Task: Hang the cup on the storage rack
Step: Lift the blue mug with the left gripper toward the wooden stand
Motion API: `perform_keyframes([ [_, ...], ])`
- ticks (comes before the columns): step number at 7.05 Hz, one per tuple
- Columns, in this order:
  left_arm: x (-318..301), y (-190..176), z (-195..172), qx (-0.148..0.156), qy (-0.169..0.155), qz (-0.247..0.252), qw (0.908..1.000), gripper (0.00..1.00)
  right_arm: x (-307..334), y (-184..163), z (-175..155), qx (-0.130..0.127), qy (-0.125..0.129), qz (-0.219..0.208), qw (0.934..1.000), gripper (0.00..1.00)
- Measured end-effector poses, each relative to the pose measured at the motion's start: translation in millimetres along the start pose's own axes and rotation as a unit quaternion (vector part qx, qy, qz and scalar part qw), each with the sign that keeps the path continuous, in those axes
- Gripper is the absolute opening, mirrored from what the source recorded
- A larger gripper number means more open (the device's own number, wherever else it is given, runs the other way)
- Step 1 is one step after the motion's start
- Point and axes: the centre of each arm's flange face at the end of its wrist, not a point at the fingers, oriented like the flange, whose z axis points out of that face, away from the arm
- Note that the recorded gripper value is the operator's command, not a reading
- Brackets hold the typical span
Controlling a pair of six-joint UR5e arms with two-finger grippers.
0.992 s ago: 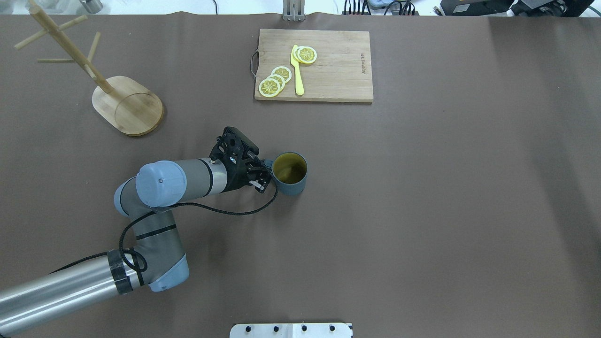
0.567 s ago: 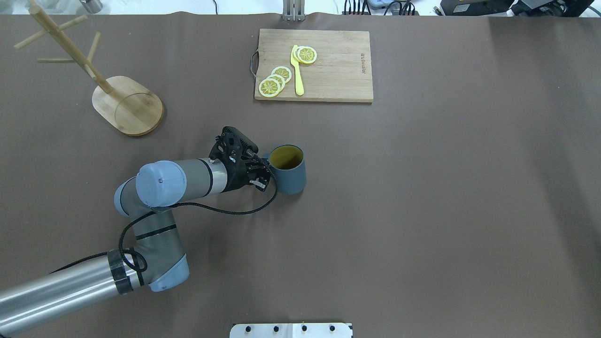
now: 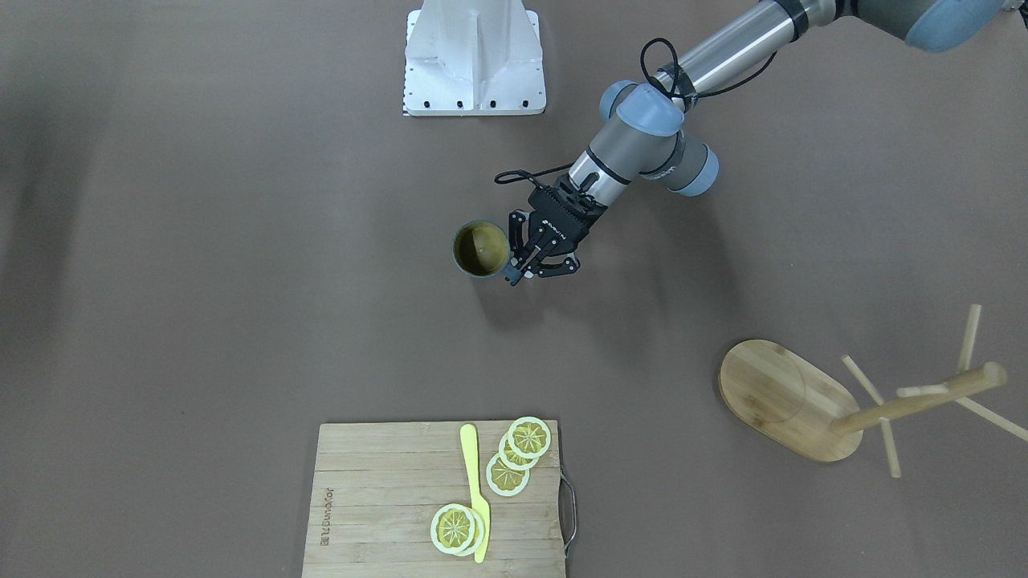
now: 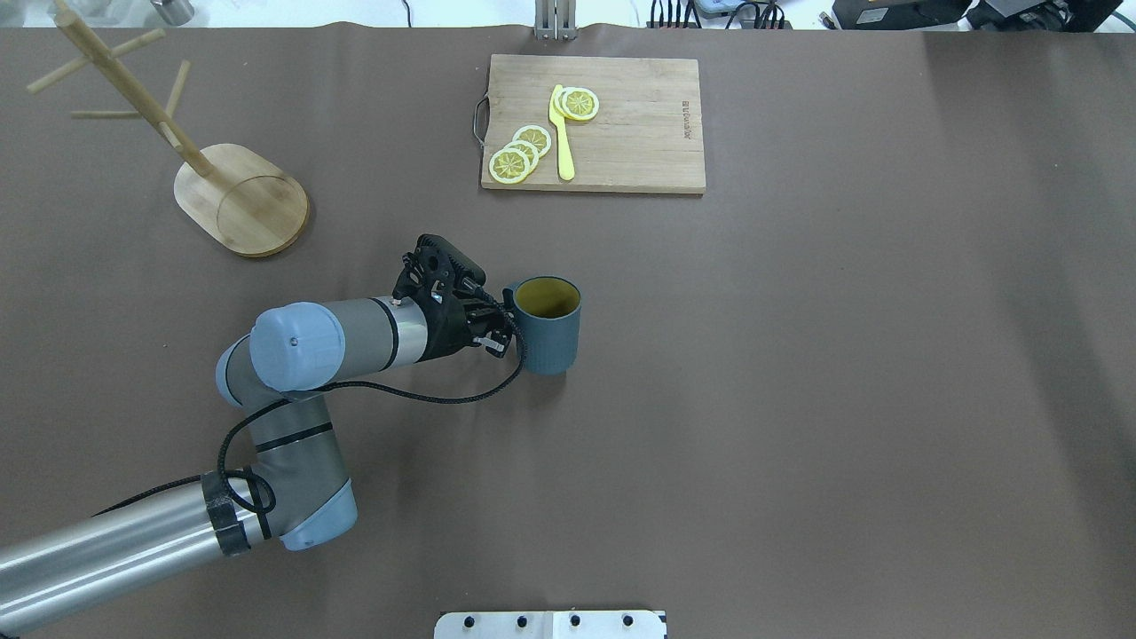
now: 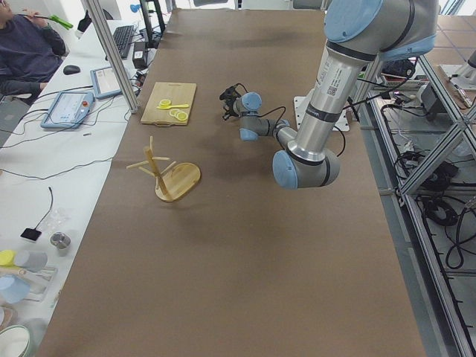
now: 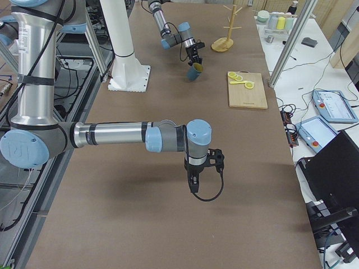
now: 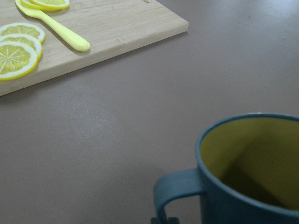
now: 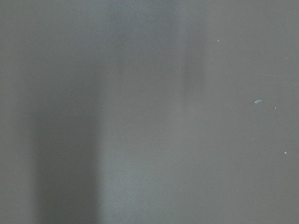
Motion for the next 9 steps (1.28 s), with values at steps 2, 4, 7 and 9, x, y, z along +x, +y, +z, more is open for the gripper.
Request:
perform_keyframes([
  [2,-5,-5,-7,0.019,0.010,-0.045,0.9988,0.00,1,0,1,-0.001,0.000,0.000,1.0000,1.00],
  [4,-14,-21,-14,0.035,0.017,-0.164,0.9857,0.00,2,1,2,-0.002,0.000,0.001,1.0000,1.00],
  [7,-11,-43,-34,0.071,0.087,-0.380,0.9181,0.00,2,2,3,-0.003,0.000,0.002,1.0000,1.00],
  [9,-20,-60,-50,0.100,0.128,-0.481,0.8615,0.00,2,2,3,-0.003,0.000,0.002,1.0000,1.00],
])
